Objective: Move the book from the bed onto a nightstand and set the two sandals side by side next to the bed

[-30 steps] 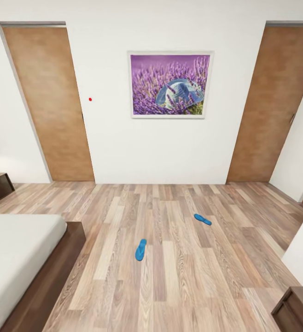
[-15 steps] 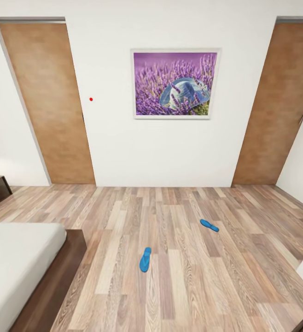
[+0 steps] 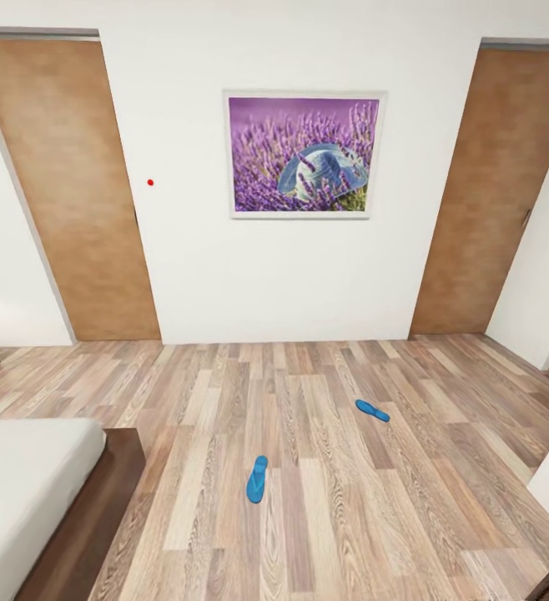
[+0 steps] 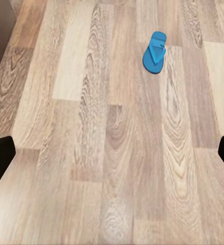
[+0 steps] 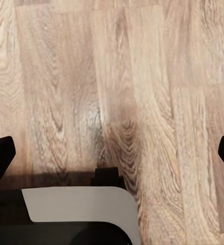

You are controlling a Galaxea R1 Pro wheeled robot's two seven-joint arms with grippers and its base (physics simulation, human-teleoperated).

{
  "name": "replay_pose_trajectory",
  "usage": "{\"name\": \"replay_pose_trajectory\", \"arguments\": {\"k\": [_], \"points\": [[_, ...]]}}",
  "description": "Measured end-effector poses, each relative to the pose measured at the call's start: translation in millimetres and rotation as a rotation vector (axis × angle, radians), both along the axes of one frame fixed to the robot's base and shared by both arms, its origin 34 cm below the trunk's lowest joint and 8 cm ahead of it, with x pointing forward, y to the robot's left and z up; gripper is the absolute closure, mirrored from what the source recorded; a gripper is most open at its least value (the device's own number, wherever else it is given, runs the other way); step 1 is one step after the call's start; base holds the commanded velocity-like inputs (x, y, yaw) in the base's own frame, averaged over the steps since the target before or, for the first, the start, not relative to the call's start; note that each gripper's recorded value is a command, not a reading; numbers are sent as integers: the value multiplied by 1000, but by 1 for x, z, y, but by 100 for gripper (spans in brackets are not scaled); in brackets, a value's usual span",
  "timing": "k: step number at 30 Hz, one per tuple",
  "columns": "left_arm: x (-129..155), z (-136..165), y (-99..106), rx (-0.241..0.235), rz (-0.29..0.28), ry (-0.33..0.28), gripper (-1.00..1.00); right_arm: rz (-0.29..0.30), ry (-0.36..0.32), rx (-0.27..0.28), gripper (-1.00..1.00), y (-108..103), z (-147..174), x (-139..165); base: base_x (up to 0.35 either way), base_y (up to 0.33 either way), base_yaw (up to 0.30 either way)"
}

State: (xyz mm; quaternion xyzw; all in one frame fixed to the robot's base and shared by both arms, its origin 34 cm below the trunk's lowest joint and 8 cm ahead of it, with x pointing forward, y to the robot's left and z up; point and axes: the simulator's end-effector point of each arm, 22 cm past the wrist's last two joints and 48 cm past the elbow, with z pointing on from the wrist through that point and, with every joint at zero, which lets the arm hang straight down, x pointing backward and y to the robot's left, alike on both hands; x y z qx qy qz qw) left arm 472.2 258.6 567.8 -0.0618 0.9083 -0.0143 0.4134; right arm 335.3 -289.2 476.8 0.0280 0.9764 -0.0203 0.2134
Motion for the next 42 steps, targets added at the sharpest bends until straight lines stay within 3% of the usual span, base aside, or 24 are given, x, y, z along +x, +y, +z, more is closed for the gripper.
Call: {"name": "replay_pose_trajectory", "arguments": {"k": [42], "points": [[9,13,0,0,0,-37,-100,1,-37,0,-100,0,8,13,0,0,-133]]}}
